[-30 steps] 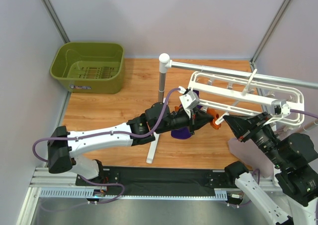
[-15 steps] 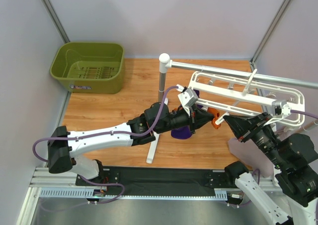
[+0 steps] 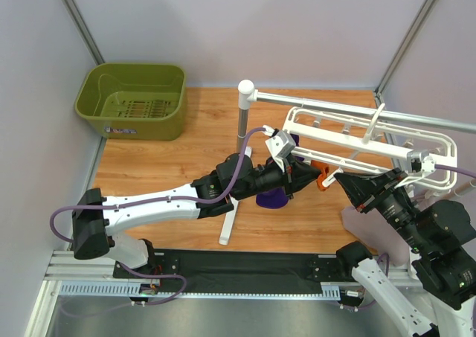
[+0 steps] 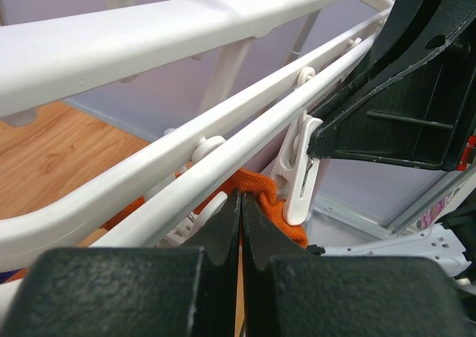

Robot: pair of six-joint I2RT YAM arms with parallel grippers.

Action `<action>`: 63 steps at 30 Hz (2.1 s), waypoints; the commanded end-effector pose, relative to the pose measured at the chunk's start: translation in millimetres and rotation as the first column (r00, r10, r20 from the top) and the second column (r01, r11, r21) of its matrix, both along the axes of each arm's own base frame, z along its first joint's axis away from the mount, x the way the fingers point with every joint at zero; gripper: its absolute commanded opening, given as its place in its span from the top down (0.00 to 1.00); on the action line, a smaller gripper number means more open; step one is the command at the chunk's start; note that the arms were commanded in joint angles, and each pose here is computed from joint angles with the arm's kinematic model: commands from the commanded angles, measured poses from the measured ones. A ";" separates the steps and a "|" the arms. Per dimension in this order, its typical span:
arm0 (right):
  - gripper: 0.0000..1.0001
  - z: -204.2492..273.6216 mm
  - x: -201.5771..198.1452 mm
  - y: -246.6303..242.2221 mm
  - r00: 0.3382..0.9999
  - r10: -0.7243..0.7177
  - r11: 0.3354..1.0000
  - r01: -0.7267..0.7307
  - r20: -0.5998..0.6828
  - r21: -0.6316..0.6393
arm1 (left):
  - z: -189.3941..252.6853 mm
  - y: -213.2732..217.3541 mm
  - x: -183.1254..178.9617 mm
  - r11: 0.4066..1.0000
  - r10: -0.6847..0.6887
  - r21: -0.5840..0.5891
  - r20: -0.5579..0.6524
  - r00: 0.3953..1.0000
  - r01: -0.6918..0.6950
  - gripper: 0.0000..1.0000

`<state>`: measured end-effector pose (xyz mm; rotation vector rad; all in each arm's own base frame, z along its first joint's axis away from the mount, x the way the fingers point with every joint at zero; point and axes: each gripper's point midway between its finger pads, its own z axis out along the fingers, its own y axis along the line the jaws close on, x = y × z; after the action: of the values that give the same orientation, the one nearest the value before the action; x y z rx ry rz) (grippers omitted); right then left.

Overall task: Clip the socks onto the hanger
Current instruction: Clamp the sock onto the hanger, then reset both arms

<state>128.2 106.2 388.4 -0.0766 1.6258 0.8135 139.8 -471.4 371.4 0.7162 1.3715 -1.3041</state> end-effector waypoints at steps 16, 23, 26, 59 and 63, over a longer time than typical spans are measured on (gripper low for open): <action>0.90 -30.8 -9.3 7.5 0.991 0.060 0.997 -0.066 -0.120 -0.048 | 30.9 -0.6 -1.1 0.997 -0.011 -0.074 0.026 1.000 0.013 1.00; 0.60 -26.9 -11.6 7.6 0.991 0.065 0.997 -0.069 -0.114 -0.035 | 29.4 -0.4 -0.3 0.997 -0.009 -0.076 0.022 1.000 0.011 1.00; 0.56 -26.7 -12.0 7.7 0.991 0.066 0.997 -0.071 -0.114 -0.035 | 29.2 -1.9 -1.3 0.997 -0.015 -0.078 0.019 1.000 0.016 1.00; 0.16 -16.5 -55.8 -19.3 0.987 0.020 1.000 -0.021 -0.160 -0.007 | 12.0 50.0 -54.6 0.977 -0.202 -0.089 -0.124 0.971 0.192 0.00; 0.11 -39.9 -60.5 -13.0 0.976 0.055 0.998 -0.051 -0.209 0.022 | 0.3 66.4 -71.3 0.962 -0.265 -0.112 -0.182 0.947 0.248 0.00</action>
<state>77.2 87.0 364.5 -0.0212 1.7778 0.8390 90.3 -420.5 353.2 0.7553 1.4501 -1.5166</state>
